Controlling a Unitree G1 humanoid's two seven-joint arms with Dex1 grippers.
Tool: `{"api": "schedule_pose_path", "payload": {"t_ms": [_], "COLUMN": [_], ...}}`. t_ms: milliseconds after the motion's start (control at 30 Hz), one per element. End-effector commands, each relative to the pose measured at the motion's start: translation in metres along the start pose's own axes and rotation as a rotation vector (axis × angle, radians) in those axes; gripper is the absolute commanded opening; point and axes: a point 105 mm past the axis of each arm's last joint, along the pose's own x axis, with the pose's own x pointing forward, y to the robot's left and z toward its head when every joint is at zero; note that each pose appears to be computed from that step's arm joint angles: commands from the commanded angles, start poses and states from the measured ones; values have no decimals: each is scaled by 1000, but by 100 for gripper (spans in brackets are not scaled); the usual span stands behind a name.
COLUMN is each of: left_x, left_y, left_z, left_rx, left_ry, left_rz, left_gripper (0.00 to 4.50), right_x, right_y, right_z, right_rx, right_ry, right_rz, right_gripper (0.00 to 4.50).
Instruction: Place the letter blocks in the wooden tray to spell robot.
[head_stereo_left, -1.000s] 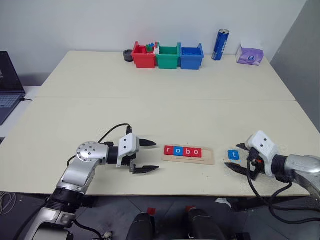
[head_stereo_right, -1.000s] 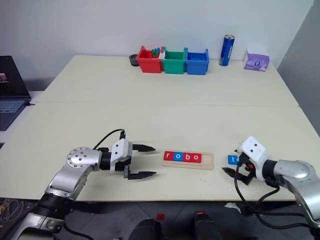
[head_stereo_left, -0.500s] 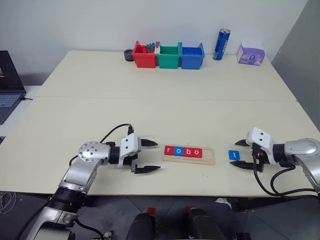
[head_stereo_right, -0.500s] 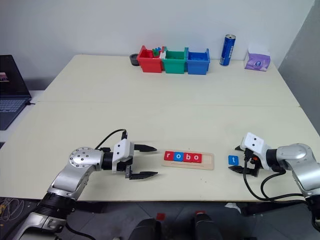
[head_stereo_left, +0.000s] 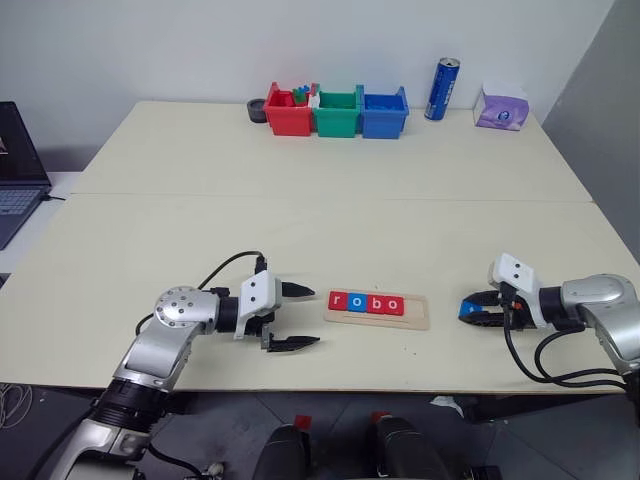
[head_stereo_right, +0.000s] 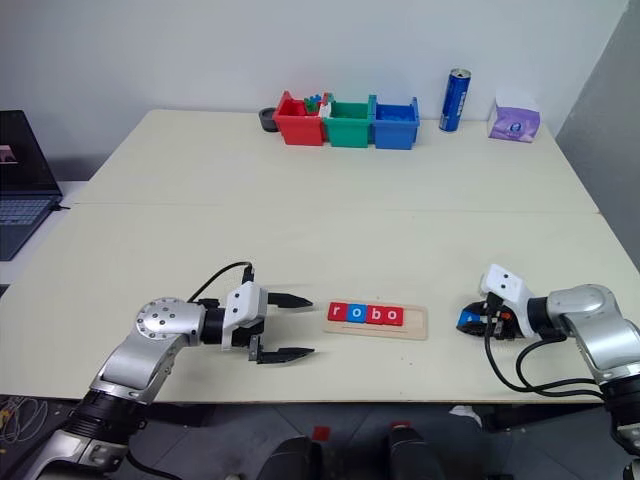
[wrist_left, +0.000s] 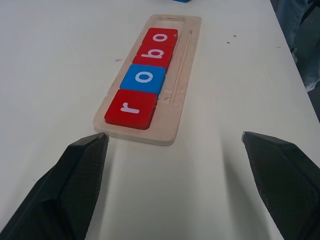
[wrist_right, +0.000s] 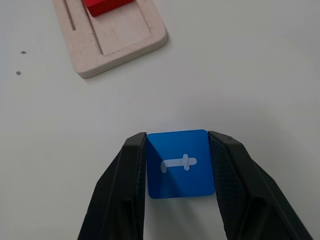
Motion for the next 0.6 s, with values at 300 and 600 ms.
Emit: {"api": "schedule_pose_path", "payload": {"t_ms": [300,600], "left_x": [-7,-8], "left_y": [0,2], "left_z": [2,-1], "left_rx": [32,32], "left_ry": [0,3], "left_rz": [18,32], "left_gripper": [450,450], "right_x": [31,47], "right_y": [30,25], "right_z": [62,63], "right_rx": [-176,-218], "right_ry": [-88,-28], "right_rz": [88,93], "right_gripper": [146,146]}}
